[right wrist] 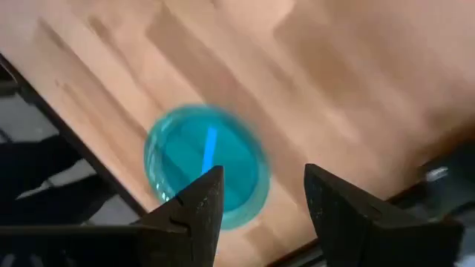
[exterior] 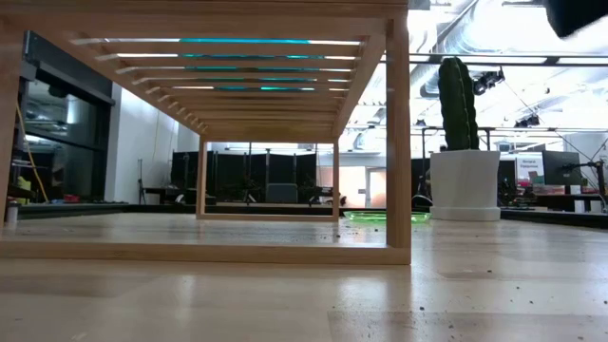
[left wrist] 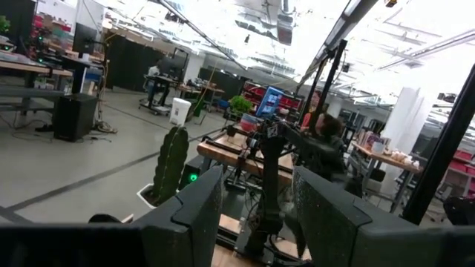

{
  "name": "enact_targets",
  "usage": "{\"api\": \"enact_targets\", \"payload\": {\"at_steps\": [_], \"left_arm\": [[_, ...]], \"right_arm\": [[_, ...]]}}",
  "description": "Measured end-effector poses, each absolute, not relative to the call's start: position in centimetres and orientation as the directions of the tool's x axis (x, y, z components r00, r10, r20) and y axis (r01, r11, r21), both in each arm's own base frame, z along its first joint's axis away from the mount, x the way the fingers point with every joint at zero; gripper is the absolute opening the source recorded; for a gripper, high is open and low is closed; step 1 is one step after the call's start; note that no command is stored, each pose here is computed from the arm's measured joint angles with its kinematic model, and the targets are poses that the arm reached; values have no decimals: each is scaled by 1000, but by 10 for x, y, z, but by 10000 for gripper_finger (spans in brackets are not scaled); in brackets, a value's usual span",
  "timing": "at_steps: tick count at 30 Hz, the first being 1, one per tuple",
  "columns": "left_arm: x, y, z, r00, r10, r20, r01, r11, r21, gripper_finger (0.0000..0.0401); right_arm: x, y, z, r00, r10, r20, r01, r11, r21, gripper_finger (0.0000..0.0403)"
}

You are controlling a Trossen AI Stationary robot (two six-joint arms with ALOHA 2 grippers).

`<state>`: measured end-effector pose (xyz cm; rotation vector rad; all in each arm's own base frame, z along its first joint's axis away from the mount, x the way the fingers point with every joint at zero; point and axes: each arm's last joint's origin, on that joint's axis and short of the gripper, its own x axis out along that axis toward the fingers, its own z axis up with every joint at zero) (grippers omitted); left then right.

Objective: Place and stack plates onto a shelf
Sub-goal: Stack the blue plate on top of the blue plate on the shelf

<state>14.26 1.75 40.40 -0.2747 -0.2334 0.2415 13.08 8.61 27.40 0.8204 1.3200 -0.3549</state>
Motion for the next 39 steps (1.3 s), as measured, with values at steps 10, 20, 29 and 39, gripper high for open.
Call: {"api": "enact_targets", "payload": {"at_steps": [10, 20, 29, 39], "left_arm": [[143, 17, 404, 944, 266, 194, -203, 934, -293, 154], [143, 17, 404, 944, 266, 194, -202, 934, -294, 154], [143, 17, 404, 944, 266, 194, -203, 934, -294, 154], [142, 18, 404, 942, 273, 194, -209, 932, -295, 154]], "right_arm": [[129, 106, 175, 272, 428, -862, 728, 493, 475, 170], [121, 104, 159, 275, 365, -889, 742, 507, 438, 170], [122, 119, 144, 211, 348, -914, 731, 564, 384, 170], [130, 128, 128, 163, 326, -931, 745, 579, 333, 169]]}}
